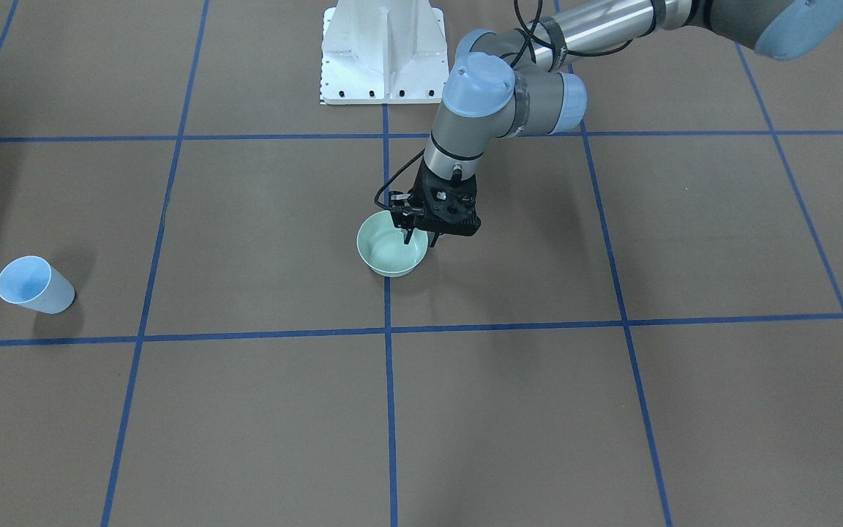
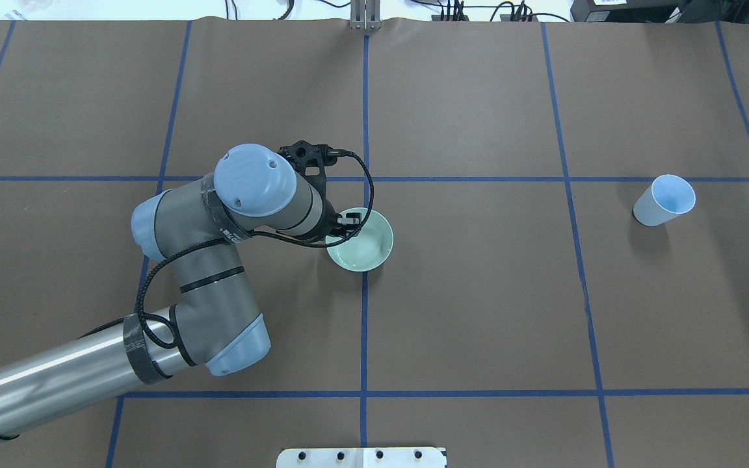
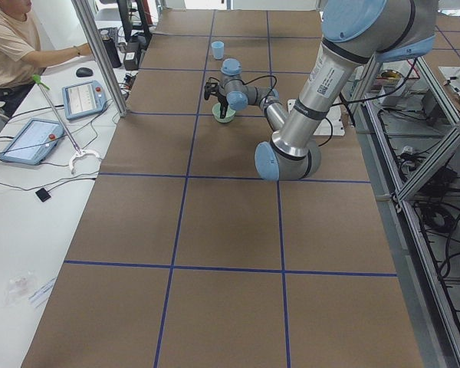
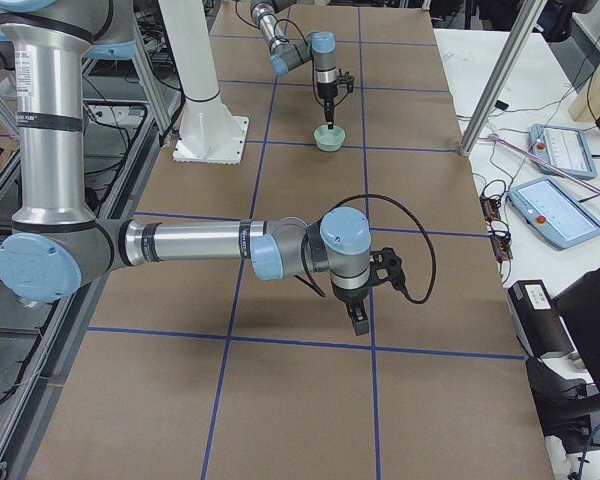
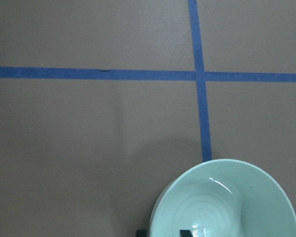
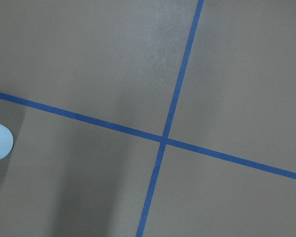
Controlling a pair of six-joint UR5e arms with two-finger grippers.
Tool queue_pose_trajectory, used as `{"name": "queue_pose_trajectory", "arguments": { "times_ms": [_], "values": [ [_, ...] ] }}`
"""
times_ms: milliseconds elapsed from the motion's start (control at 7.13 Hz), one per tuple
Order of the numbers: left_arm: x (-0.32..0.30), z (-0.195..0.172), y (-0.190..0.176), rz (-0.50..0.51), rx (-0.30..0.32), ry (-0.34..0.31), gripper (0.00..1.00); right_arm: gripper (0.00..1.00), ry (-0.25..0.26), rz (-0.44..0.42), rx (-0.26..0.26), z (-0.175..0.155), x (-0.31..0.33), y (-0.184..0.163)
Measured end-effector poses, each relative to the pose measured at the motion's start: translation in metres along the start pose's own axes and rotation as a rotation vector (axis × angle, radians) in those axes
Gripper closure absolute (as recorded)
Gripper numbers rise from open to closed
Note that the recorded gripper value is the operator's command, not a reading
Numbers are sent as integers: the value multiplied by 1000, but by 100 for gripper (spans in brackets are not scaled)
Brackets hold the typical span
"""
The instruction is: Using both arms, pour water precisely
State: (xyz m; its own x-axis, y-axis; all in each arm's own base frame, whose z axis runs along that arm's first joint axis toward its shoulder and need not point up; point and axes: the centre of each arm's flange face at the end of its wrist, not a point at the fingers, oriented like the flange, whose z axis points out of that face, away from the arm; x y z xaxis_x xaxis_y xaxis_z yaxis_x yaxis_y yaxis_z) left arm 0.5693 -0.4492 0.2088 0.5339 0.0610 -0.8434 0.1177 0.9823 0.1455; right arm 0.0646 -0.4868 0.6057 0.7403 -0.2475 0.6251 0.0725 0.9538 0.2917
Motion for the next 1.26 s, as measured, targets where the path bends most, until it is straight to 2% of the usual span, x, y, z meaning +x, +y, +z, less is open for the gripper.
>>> {"name": "queue_pose_trajectory", "arguments": {
  "times_ms": [281, 561, 842, 1263],
  "values": [
    [2, -18, -9, -1, 13, 9, 0, 0, 0, -2, 3, -1, -1, -1],
    [-27, -59, -26, 24, 4, -28, 0, 0, -4, 28, 20, -7, -9, -8],
    [-112, -108, -27, 139, -5, -84, 0, 0, -28, 120, 60, -20, -43, -21],
    [-290, -179, -62, 300, -48, -169, 0, 0, -58, 263, 89, -26, -141, -42]
  ]
}}
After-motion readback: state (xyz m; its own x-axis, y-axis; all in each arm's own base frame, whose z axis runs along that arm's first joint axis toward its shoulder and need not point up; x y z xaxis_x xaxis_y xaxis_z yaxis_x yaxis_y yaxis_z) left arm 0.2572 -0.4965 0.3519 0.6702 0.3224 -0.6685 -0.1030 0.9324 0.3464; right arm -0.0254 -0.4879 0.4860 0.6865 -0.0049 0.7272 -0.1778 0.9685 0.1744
